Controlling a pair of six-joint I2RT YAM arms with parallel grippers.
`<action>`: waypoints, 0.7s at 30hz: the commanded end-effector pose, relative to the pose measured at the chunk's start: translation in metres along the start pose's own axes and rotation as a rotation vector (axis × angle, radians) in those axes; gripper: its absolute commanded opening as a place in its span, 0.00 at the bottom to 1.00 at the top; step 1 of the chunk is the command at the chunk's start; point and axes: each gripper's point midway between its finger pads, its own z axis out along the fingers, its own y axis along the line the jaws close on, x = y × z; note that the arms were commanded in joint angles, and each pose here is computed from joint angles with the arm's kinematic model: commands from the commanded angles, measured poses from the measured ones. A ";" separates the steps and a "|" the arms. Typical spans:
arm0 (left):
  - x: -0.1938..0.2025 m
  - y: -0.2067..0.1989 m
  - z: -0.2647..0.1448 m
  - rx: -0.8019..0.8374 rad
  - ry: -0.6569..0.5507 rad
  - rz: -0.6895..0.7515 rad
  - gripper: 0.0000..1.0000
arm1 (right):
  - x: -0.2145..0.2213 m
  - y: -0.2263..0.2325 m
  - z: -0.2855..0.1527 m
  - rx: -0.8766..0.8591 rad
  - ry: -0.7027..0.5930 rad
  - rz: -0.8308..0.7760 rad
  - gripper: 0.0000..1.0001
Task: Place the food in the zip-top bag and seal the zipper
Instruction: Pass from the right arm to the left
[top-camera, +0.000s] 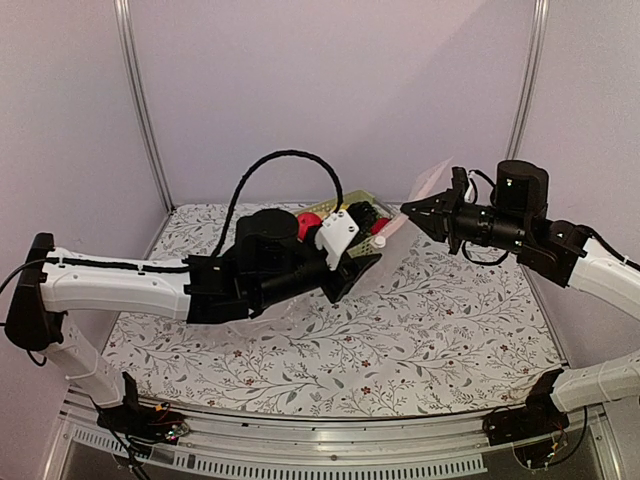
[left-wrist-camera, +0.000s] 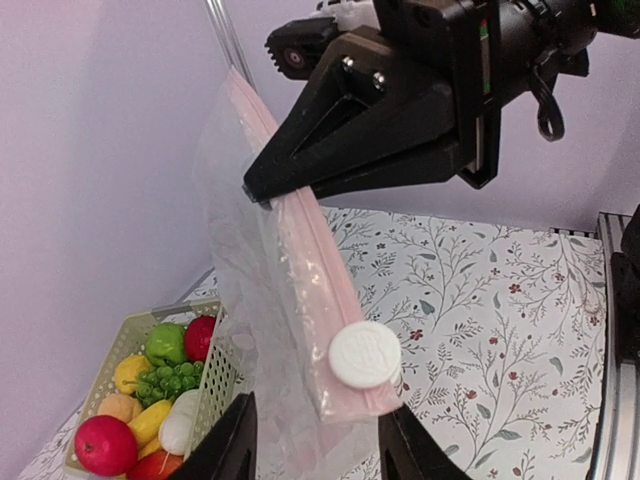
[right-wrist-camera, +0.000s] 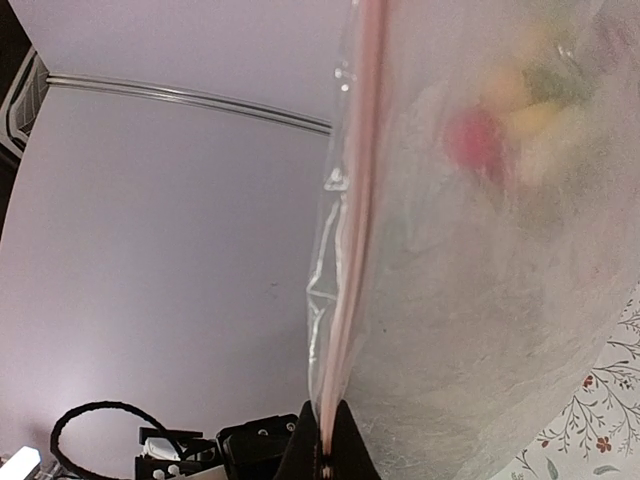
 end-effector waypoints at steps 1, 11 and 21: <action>-0.010 -0.003 0.007 0.003 -0.026 -0.012 0.41 | -0.005 0.011 -0.007 -0.017 -0.022 0.001 0.00; -0.017 -0.001 0.009 0.043 -0.066 -0.086 0.23 | -0.005 0.008 -0.009 -0.006 -0.027 -0.007 0.00; -0.024 0.007 0.004 0.152 -0.049 -0.227 0.00 | -0.005 0.002 -0.016 0.031 -0.035 -0.111 0.37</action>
